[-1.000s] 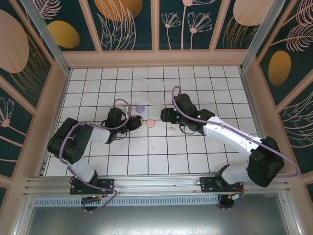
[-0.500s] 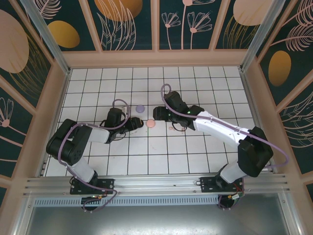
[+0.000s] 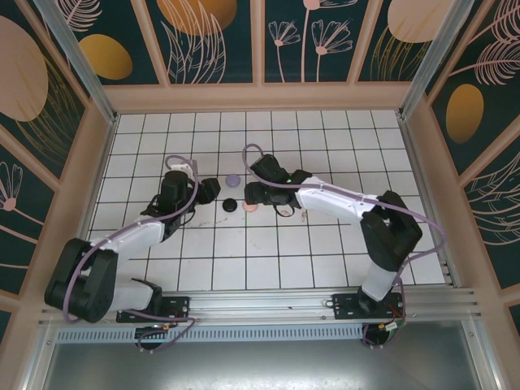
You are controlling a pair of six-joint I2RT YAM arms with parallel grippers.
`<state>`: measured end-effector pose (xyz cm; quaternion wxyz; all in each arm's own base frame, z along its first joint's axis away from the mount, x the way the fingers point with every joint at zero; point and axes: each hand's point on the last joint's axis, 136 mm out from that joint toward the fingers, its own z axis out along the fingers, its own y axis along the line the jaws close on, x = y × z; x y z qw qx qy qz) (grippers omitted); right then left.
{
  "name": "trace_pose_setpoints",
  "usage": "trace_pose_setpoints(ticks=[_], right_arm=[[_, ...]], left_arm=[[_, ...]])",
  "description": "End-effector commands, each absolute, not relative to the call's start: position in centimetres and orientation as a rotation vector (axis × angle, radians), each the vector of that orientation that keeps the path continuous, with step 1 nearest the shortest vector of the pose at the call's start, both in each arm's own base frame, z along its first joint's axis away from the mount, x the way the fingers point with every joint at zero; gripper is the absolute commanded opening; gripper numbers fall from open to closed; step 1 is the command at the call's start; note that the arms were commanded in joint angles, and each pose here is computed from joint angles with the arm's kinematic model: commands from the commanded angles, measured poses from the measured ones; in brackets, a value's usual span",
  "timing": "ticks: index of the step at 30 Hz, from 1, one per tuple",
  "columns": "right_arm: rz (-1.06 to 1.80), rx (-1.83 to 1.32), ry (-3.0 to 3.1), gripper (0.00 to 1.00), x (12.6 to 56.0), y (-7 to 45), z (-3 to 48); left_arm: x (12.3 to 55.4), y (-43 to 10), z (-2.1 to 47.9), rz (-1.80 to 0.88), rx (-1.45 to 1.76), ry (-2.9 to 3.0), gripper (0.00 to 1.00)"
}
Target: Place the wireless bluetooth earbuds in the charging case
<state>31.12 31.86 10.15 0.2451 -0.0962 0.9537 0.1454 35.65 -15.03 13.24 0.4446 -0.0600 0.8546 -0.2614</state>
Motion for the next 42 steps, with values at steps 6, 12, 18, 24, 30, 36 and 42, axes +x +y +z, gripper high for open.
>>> trace_pose_setpoints(ticks=[6,12,18,24,30,36,42], right_arm=[[0.252,-0.338,2.691,0.72,31.6,33.2,7.0],[0.247,-0.336,2.719,0.71,32.0,34.4,5.7],[0.228,-0.351,2.745,0.71,32.0,35.2,4.5],[0.205,-0.344,2.778,0.7,31.9,35.3,3.2],[0.186,-0.332,2.803,0.69,31.9,35.4,1.9],[0.166,-0.324,2.819,0.66,31.9,35.4,1.1],[0.164,-0.317,2.828,0.57,31.7,35.5,0.7]], left_arm=[[36.7,-11.4,21.1,-0.468,-0.203,1.874,0.96],[36.7,-10.2,23.1,-0.434,-0.244,1.796,0.99],[36.6,-8.8,22.8,-0.404,-0.348,1.775,0.99],[36.8,-8.7,22.9,-0.397,-0.352,1.759,0.99],[36.8,-8.1,23.6,-0.388,-0.385,1.726,0.99],[37.1,-8.1,23.7,-0.376,-0.384,1.74,0.99],[37.2,-8.3,23.5,-0.385,-0.389,1.749,0.98]])
